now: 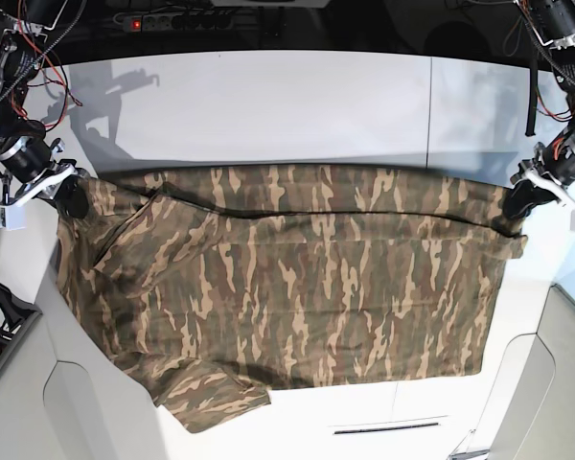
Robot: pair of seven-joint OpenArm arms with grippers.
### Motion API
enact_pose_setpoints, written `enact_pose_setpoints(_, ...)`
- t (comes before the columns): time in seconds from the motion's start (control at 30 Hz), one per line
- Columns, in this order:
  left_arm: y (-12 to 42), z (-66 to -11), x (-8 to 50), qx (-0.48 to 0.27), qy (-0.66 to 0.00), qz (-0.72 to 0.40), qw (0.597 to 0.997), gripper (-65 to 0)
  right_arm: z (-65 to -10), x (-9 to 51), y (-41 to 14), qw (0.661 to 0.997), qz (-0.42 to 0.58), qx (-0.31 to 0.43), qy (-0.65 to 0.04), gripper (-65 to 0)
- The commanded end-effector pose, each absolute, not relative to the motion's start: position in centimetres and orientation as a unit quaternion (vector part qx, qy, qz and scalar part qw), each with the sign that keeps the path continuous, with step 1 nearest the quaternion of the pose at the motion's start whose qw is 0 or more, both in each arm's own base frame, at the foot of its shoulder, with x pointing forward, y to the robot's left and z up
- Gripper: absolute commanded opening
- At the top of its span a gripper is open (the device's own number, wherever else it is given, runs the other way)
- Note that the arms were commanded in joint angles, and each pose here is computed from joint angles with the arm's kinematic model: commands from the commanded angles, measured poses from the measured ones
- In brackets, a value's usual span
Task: Fold the T-shirt properly
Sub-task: 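Drag the shirt by the hem toward the robot with both grippers, then release the hem and raise both grippers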
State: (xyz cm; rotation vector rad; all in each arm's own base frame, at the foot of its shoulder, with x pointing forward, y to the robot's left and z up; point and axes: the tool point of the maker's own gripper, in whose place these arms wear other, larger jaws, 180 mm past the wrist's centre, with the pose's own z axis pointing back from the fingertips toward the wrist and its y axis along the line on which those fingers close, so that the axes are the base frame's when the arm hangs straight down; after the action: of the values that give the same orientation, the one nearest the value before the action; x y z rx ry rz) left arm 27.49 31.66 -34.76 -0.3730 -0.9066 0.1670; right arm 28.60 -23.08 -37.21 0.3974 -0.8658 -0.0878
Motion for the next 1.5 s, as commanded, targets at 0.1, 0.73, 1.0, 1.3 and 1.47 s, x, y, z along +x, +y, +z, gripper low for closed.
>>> enact_pose_setpoints(0.1,32.5,-32.8,26.3,-0.162,-0.457,0.064,0.872,-65.0,-36.1,27.3,-23.0,0.884,-0.03,0.196,-0.423,-65.0)
enact_pose_setpoints(0.73,30.6,-34.3,20.2,-0.176,-0.405,0.053,0.895,-65.0,-38.3,20.3,-25.2,0.913,-0.065,0.177,-0.361,-65.0)
enact_pose_setpoints(1.0,29.6,-33.8,19.1,-0.171,-0.394,0.026,0.903,-65.0,-37.7,18.7,-27.2,0.91,-0.099,0.176,-0.363,-65.0)
enact_pose_setpoints(1.3,29.4,-34.4,18.2,-0.173,-0.376,0.027,0.91,-65.0,-38.1,17.4,-27.3,0.913,-0.107,0.176,-0.351,-65.0)
enact_pose_setpoints(1.47,29.3,-34.8,17.5,-0.174,-0.367,0.03,0.913,-65.0,-38.1,17.3,-27.4,0.914,-0.108,0.176,-0.349,-65.0)
